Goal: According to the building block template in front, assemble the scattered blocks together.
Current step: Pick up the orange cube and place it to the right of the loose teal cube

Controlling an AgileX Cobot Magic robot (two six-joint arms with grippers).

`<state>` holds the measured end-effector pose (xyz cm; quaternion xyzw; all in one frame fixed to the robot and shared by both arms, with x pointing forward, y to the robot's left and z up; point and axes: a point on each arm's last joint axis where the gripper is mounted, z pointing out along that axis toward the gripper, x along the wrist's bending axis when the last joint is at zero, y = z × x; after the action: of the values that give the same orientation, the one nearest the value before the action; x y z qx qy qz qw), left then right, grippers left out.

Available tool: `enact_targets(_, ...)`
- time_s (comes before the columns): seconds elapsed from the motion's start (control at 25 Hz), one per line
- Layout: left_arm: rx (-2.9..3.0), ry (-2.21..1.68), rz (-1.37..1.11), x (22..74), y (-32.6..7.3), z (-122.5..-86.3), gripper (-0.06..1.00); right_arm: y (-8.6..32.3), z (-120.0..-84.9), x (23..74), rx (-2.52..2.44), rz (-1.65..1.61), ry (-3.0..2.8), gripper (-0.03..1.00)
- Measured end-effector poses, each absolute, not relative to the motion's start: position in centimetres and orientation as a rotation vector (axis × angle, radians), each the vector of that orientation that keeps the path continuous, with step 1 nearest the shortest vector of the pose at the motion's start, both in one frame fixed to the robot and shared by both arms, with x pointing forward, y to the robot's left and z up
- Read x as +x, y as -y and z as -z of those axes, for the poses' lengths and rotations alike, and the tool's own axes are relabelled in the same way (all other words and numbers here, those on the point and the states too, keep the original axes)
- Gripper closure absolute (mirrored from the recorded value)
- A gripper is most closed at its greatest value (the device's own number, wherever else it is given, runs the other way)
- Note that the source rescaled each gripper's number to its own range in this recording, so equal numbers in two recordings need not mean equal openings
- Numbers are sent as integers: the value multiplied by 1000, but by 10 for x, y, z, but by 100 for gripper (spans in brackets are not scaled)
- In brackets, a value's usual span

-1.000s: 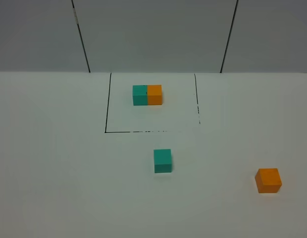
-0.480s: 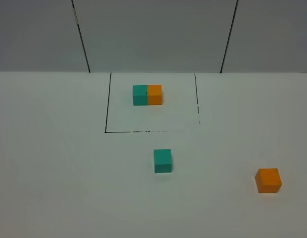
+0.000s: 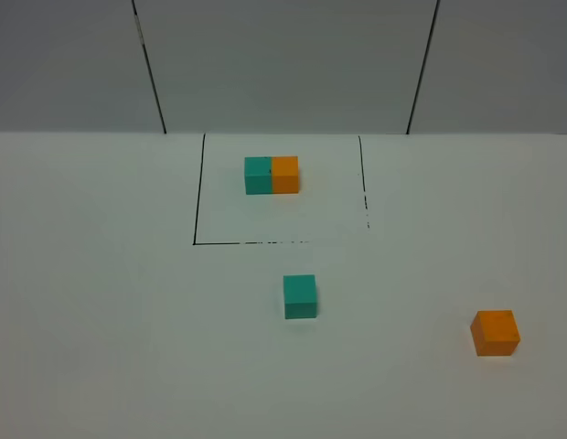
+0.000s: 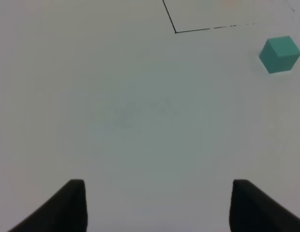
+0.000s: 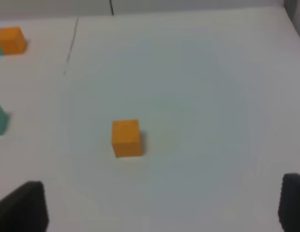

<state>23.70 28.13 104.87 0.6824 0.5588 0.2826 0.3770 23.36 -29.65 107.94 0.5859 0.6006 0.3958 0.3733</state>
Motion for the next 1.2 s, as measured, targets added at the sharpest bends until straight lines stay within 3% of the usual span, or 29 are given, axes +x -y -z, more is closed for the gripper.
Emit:
enact_targets(0.2, 1745, -1429, -723, 237, -281, -1049, 60, 284, -1115, 279, 1500, -1013, -1767, -3)
enact_targets(0.44, 1744, -1430, -722, 237, -281, -1049, 60, 283, -1116, 370, 1586, -845, -1953, -3)
enact_targets(0.8, 1744, -1430, -722, 237, -281, -1049, 60, 283, -1035, 483, 1809, -612, -2121, -3)
enact_targets(0.96, 1744, -1430, -722, 237, -281, -1049, 60, 277, -996, 505, 1885, -530, -2201, -3)
enact_targets(1.2, 1744, -1430, -722, 237, -281, -1049, 60, 260, -966, 522, 1880, -516, -2240, -3)
